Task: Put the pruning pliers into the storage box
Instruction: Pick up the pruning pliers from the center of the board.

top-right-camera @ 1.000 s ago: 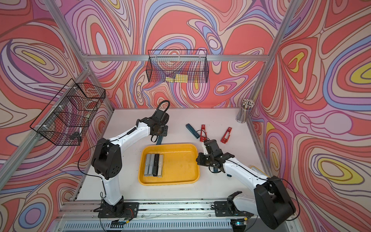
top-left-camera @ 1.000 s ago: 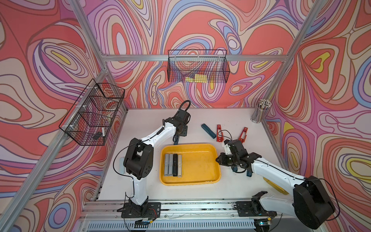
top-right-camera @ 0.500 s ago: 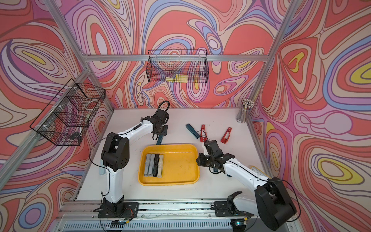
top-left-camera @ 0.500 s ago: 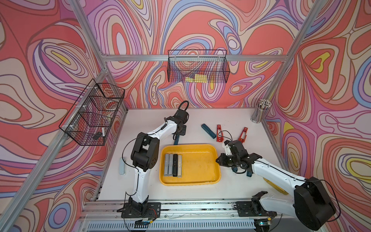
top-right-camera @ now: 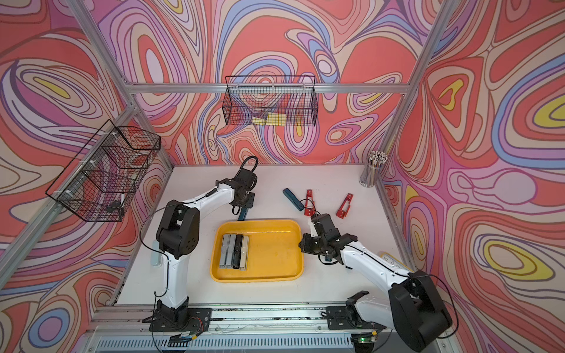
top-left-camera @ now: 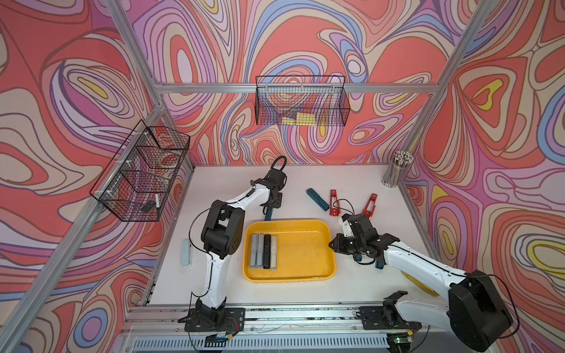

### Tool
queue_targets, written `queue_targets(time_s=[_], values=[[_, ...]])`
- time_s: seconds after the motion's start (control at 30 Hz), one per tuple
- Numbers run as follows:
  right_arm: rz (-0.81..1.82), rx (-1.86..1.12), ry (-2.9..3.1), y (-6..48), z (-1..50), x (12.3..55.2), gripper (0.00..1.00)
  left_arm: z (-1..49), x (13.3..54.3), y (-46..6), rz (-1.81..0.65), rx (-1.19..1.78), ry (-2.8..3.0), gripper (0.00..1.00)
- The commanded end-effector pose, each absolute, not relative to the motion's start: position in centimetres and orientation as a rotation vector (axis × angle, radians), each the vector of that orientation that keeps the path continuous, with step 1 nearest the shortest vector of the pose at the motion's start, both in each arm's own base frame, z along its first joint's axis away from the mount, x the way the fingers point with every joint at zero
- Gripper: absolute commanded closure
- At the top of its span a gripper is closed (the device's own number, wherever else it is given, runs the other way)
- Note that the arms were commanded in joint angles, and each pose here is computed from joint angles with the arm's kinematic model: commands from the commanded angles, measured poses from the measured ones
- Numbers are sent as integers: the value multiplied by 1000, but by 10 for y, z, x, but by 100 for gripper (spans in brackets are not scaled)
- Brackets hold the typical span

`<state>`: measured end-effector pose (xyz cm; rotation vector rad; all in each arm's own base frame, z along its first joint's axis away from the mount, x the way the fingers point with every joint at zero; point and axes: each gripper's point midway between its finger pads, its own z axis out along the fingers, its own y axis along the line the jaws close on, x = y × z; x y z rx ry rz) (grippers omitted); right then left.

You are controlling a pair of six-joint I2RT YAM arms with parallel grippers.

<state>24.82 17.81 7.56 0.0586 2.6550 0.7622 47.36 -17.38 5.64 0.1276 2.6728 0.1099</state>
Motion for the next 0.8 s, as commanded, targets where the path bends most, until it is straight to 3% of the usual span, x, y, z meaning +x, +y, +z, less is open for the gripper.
queue_targets(time_s=[0.0,0.23,0.43,0.6,0.77], values=[[766,49,2712,177,64,234,89,40,471,-170,124,146,2705,50],[767,56,2713,177,63,234,89,29,469,-169,122,149,2731,51],[760,56,2717,175,62,233,88,22,468,-170,111,147,2744,58],[758,57,2714,176,64,235,88,20,468,-170,105,139,2752,83],[757,54,2714,176,64,235,89,20,467,-168,114,131,2760,99]])
